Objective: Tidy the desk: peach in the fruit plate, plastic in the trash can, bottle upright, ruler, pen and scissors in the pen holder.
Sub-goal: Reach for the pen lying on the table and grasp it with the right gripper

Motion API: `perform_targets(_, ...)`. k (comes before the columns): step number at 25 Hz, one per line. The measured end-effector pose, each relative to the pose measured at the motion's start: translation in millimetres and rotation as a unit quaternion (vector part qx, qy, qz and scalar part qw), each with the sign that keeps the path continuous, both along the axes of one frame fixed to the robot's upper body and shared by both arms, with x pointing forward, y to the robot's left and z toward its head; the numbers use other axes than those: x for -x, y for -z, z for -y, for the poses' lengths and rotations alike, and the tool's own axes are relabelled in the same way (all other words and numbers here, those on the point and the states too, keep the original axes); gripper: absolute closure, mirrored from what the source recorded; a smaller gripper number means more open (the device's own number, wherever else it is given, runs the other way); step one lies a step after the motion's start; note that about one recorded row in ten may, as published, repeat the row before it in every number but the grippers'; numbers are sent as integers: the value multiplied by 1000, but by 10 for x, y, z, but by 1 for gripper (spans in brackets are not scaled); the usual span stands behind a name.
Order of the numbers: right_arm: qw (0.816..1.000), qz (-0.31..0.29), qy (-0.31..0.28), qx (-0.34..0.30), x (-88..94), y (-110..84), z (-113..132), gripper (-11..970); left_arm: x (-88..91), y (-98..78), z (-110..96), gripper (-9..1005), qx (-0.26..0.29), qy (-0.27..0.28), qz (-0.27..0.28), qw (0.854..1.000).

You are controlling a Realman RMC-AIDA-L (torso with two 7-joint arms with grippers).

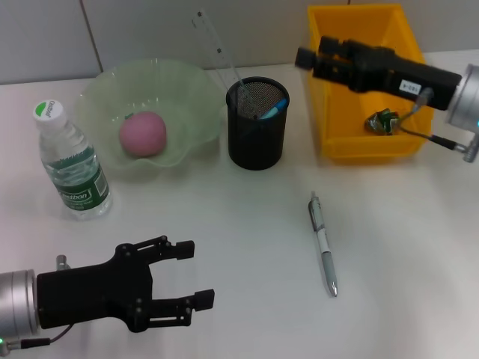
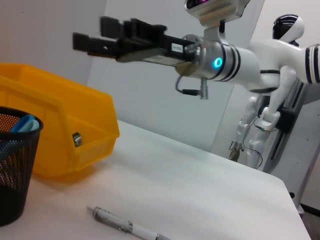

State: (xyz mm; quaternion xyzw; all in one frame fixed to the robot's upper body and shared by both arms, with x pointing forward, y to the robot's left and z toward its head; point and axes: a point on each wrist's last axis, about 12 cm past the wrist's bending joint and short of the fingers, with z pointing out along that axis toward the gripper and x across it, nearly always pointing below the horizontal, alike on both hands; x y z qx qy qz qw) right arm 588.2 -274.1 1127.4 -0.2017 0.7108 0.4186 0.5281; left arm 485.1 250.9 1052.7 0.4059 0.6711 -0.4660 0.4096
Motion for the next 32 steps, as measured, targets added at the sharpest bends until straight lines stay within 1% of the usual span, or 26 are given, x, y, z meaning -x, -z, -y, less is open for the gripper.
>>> perform_targets(1, 1000, 0, 0, 0, 0, 0, 0, 171, 0, 0, 0, 134, 0, 0, 0, 1000)
perform_targets(2, 1000, -14, -12, 3, 25, -31, 34, 171, 0, 0, 0, 134, 0, 0, 0, 1000)
perform_targets(3, 999, -40, -26, 8, 85, -101, 131, 171, 4, 3, 2, 134, 0, 0, -1, 1000)
perform_targets(4, 999, -40, -26, 8, 85, -101, 131, 171, 4, 3, 2, 134, 0, 0, -1, 1000)
perform_targets(5, 998, -59, -32, 10, 142, -198, 241, 171, 11, 8, 15, 133, 3, -1, -4, 1000)
perform_targets(6, 998, -59, -32, 10, 142, -198, 241, 171, 13, 7, 20, 133, 4, 0, -5, 1000)
perform_targets(9, 995, -93, -44, 18, 215, -366, 365, 173, 14, 6, 26, 133, 5, 0, -6, 1000)
perform_targets(10, 991, -117, -55, 39, 234, -495, 392, 174, 14, 6, 26, 133, 5, 0, -6, 1000)
perform_targets(11, 991, -117, -55, 39, 234, -495, 392, 175, 14, 7, 32, 133, 5, 1, -5, 1000)
perform_targets(12, 988, -131, -59, 49, 235, -541, 388, 176, 14, 7, 32, 133, 5, 1, -5, 1000)
perform_targets(14, 981, -165, -64, 79, 212, -629, 349, 177, 13, 9, 32, 133, 5, 0, -3, 1000)
perform_targets(15, 972, -203, -62, 105, 165, -680, 297, 178, 11, 13, 30, 133, 3, 0, -1, 1000)
perform_targets(16, 972, -203, -62, 105, 165, -680, 297, 179, 10, 13, 28, 133, 3, -1, -1, 1000)
perform_targets(17, 966, -222, -61, 118, 130, -706, 257, 180, 5, 11, 30, 133, 2, -1, 0, 1000)
perform_targets(19, 953, -259, -65, 144, 68, -742, 163, 182, 5, 11, 30, 133, 2, -1, 0, 1000)
perform_targets(20, 940, -287, -67, 172, 5, -777, 60, 183, -5, 10, 35, 133, 0, -1, 2, 1000)
perform_targets(21, 940, -287, -67, 172, 5, -777, 60, 184, -19, 16, 55, 133, -5, 1, 6, 1000)
perform_targets(24, 917, -327, -59, 219, -85, -800, -98, 186, -27, 20, 85, 133, -7, 4, 9, 1000)
perform_targets(25, 902, -349, -51, 250, -136, -802, -190, 187, -32, 16, 98, 133, -8, 6, 10, 1000)
perform_targets(26, 902, -349, -51, 250, -136, -802, -190, 188, -32, 16, 98, 134, -8, 6, 10, 1000)
perform_targets(32, 861, -391, -61, 319, -260, -759, -473, 194, -46, 17, 108, 134, -10, 4, 12, 1000)
